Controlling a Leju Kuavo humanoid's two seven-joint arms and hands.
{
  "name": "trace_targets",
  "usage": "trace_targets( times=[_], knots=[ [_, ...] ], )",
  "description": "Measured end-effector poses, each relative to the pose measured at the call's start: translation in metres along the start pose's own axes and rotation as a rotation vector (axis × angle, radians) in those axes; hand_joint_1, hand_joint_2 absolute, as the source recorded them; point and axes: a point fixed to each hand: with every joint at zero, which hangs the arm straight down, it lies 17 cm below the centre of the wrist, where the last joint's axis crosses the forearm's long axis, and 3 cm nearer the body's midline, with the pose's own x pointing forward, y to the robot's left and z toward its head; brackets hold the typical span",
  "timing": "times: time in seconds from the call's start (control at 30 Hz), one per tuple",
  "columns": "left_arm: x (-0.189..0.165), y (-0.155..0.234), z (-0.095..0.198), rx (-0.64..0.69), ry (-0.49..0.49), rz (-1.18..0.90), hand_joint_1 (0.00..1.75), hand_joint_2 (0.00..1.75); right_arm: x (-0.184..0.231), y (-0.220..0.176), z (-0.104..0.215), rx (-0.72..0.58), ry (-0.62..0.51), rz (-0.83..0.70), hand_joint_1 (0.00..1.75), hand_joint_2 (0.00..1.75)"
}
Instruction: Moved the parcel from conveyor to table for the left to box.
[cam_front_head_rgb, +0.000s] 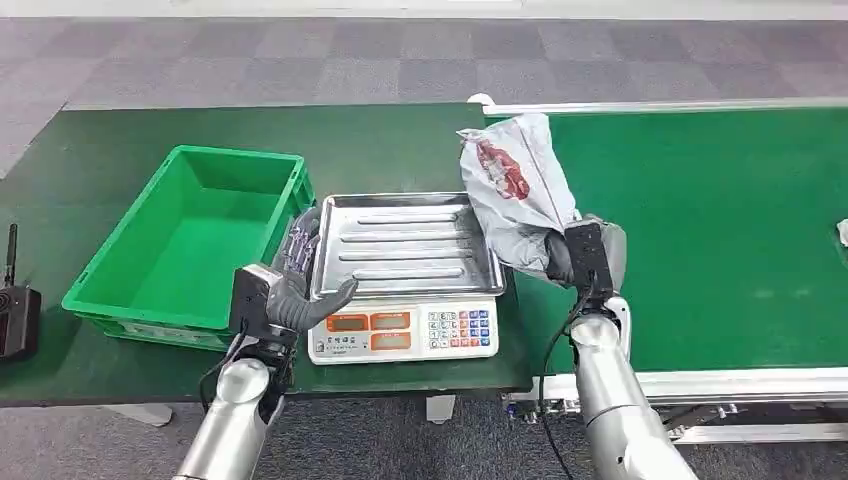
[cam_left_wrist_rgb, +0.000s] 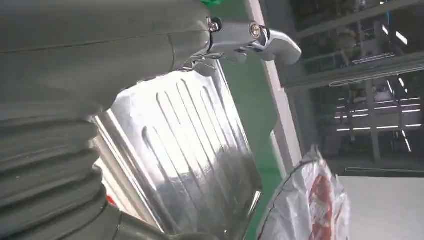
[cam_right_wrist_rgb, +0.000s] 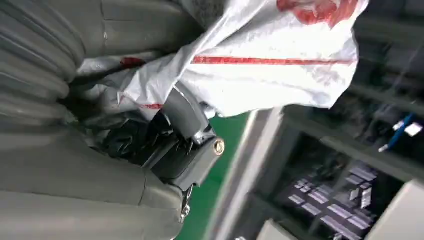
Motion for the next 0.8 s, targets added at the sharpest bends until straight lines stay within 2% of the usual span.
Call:
trace_targets(
  times=[0.1,0.27,0.43,0.47,0.63,0.8],
  knots=[
    [0.001,0.003,-0.003,0.0,-0.005,-0.01,0.0,1.75,0.017,0.017,0.003,0.053,-0.042,0.0,1.75,1.75],
    [0.001,0.007,-0.005,0.003,-0.008,-0.019,0.0,1.75,0.039,0.067,0.022,0.196,-0.089,0.023,1.75,1.75],
    [0.002,0.007,-0.005,0.003,-0.008,-0.02,0.0,1.75,0.041,0.069,0.023,0.204,-0.093,0.024,1.75,1.75],
    [0.003,0.008,-0.007,0.005,-0.01,-0.022,0.0,1.75,0.064,0.113,0.044,0.307,-0.143,0.033,0.0,1.75],
    [0.001,0.009,-0.008,0.013,0.0,-0.027,0.0,1.75,0.071,0.129,0.051,0.331,-0.145,0.028,0.0,1.75],
    [0.0,0.011,-0.006,0.019,0.008,-0.034,0.0,1.75,0.065,0.134,0.056,0.369,-0.096,-0.065,0.0,1.75]
  ],
)
